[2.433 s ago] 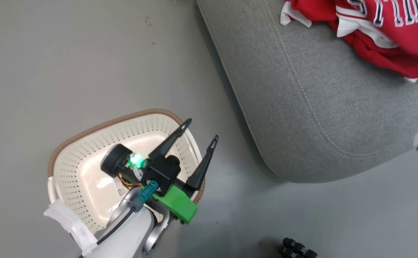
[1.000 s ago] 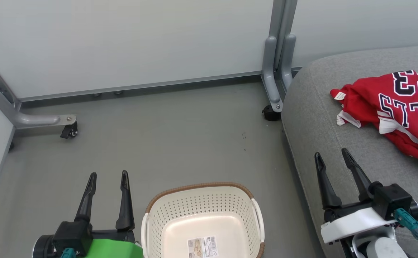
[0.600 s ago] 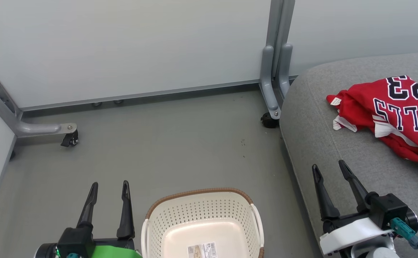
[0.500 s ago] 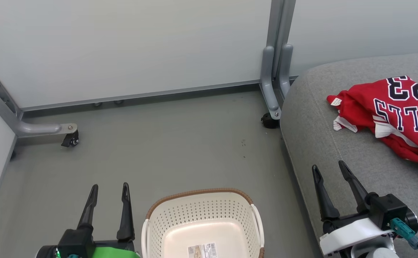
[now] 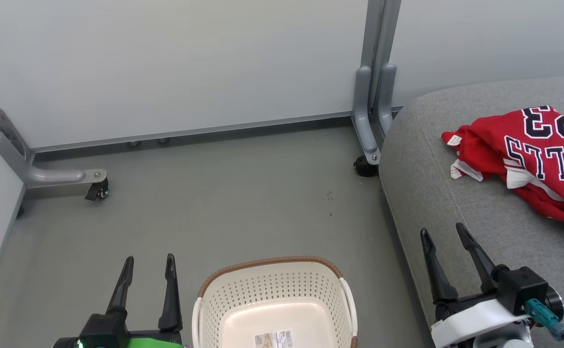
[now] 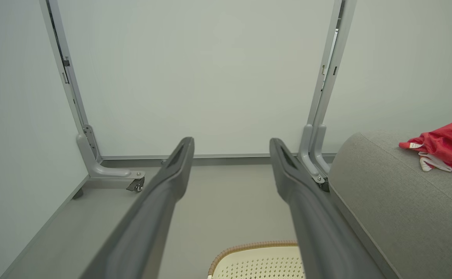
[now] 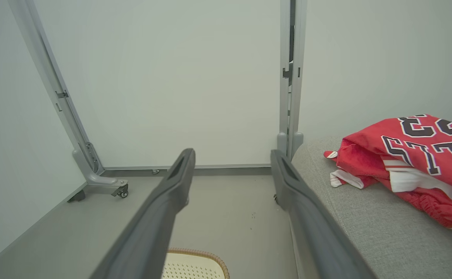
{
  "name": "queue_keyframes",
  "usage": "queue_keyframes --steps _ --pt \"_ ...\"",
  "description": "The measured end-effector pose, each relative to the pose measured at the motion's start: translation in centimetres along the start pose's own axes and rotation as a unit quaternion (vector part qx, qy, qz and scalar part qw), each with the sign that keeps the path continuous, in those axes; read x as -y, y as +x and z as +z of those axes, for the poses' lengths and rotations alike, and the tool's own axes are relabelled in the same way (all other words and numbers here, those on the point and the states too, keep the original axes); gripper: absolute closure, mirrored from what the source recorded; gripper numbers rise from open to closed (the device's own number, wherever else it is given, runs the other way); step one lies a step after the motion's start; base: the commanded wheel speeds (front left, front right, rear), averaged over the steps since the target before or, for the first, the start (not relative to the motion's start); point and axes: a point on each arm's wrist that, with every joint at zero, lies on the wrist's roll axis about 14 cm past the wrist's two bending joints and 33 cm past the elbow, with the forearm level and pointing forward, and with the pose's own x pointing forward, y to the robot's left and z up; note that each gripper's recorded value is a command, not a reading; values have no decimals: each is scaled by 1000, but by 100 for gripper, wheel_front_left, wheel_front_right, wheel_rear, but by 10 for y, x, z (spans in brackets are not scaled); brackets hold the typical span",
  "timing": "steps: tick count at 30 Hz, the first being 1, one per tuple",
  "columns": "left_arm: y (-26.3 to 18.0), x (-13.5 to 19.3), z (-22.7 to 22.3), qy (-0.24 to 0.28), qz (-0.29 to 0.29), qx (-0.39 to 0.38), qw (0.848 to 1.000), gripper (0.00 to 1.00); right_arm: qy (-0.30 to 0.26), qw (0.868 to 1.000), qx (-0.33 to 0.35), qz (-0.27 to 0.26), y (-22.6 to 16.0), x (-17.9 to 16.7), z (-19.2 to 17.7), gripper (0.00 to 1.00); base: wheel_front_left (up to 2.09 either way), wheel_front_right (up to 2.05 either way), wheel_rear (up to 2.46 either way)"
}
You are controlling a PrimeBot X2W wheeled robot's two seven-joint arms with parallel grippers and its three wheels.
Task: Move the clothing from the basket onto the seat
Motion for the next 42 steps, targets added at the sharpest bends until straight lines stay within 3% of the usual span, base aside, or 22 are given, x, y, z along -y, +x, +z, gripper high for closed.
queue_keyframes --steps 17,18,25,42 --pt "-2 0 -2 2 0 -4 1000 0 0 1000 2 -2 -1 1 1 0 0 0 0" --pt "-3 0 -4 3 0 -6 1000 100 1 1000 0 -2 -1 1 0 100 0 0 0" --pt "-8 -2 -24 -3 6 -39 999 100 12 999 -42 -9 -12 2 -26 100 0 0 0" --pt "-6 -21 -35 -157 53 -70 984 100 163 983 -50 -61 -7 20 -31 100 0 0 0"
